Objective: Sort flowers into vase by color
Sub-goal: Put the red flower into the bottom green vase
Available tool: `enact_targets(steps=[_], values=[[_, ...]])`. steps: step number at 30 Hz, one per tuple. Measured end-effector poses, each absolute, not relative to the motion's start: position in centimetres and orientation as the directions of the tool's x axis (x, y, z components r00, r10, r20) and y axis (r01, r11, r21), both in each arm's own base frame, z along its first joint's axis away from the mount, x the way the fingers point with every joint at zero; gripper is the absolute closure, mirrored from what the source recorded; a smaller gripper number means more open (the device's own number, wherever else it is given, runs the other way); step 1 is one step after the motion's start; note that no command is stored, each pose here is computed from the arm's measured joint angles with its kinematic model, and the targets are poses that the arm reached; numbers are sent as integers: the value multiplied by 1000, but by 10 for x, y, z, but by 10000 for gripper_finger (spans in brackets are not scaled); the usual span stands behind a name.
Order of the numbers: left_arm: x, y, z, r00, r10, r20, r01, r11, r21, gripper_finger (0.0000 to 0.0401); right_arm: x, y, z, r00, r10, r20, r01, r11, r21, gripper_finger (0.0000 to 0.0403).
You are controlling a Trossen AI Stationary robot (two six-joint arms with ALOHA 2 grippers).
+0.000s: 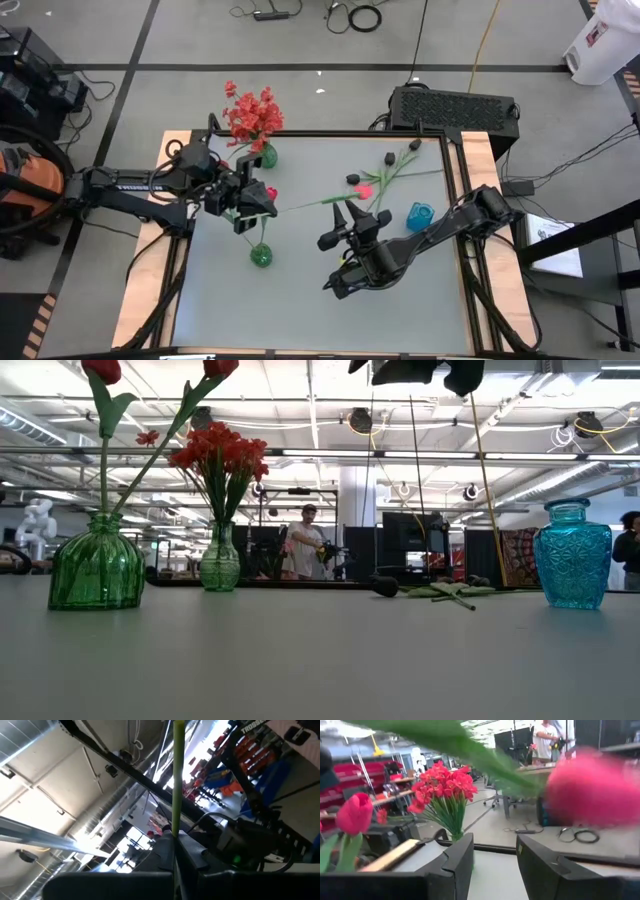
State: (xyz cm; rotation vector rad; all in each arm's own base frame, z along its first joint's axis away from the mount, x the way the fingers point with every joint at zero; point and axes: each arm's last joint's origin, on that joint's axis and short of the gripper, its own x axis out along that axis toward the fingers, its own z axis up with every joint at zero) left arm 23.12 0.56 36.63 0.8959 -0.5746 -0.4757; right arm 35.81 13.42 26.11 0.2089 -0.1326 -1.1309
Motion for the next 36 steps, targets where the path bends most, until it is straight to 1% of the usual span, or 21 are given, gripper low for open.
enact_targets(steps=[3, 7, 11, 13, 15, 19, 26, 30, 34, 36], values=[[231, 7, 367, 766, -582, 272, 110, 537, 837, 399, 357, 134, 265, 421, -907, 0, 898, 417, 142, 261], [229, 8, 369, 778, -561, 282, 28, 480, 877, 399, 359, 135, 266, 424, -906, -7, 904, 422, 76, 261], [229, 9, 368, 803, -532, 270, -30, 417, 909, 399, 360, 135, 266, 433, -901, -29, 901, 431, 56, 261], [230, 10, 364, 816, -526, 241, -17, 394, 919, 399, 360, 136, 265, 435, -900, -31, 900, 433, 55, 261], [232, 10, 359, 833, -518, 194, 2, 354, 935, 399, 360, 137, 266, 435, -900, -20, 898, 432, 80, 261], [234, 11, 350, 859, -497, 123, -16, 213, 977, 399, 356, 138, 275, 433, -901, -3, 890, 427, 162, 261], [234, 11, 350, 859, -497, 122, -90, 88, 992, 399, 350, 135, 298, 432, -902, 0, 856, 410, 317, 261], [234, 11, 350, 860, -496, 122, -118, 40, 992, 399, 346, 133, 316, 430, -903, 1, 843, 402, 357, 261], [234, 12, 350, 882, -455, 127, -124, 36, 992, 399, 342, 131, 338, 437, -900, -6, 824, 397, 404, 261], [235, 12, 351, 889, -440, 128, -126, 35, 991, 399, 340, 129, 350, 463, -886, -25, 798, 404, 447, 261]])
